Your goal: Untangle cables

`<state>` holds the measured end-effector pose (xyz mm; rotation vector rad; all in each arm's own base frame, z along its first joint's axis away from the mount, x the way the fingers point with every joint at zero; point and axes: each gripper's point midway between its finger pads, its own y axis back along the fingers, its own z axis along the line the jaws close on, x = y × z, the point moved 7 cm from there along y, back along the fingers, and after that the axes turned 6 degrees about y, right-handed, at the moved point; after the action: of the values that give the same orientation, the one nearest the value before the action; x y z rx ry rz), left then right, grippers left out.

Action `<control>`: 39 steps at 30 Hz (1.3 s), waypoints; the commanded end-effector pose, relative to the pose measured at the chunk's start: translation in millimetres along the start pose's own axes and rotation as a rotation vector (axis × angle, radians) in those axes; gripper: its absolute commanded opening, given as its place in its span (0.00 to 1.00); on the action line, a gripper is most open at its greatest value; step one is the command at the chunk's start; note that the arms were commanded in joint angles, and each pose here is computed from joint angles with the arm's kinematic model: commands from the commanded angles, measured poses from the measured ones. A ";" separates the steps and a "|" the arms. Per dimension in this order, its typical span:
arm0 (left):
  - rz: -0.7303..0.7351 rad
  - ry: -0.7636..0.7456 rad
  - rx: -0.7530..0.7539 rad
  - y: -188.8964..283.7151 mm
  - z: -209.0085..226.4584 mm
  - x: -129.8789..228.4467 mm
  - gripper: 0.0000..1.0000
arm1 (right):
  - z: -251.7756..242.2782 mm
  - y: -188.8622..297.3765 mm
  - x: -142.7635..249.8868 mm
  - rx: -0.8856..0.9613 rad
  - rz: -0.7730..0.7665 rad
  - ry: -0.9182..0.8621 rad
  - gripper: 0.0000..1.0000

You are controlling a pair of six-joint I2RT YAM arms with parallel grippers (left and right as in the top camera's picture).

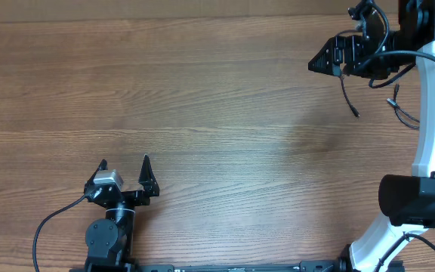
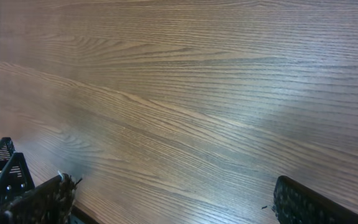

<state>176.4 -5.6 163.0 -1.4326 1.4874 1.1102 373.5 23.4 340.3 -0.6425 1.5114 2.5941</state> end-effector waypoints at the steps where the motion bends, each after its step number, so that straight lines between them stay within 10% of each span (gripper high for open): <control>1: -0.016 -0.025 -0.024 0.3 3.3 -1.3 1.00 | 3.1 1.9 -1.4 -0.006 -0.012 0.009 1.00; 39: -0.016 -0.025 -0.024 0.3 3.3 -1.3 1.00 | -2.8 1.9 1.0 0.050 0.009 0.005 1.00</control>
<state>176.4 -5.6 163.0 -1.4326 1.4874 1.1102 373.1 22.3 339.6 -0.6353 1.5282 2.5878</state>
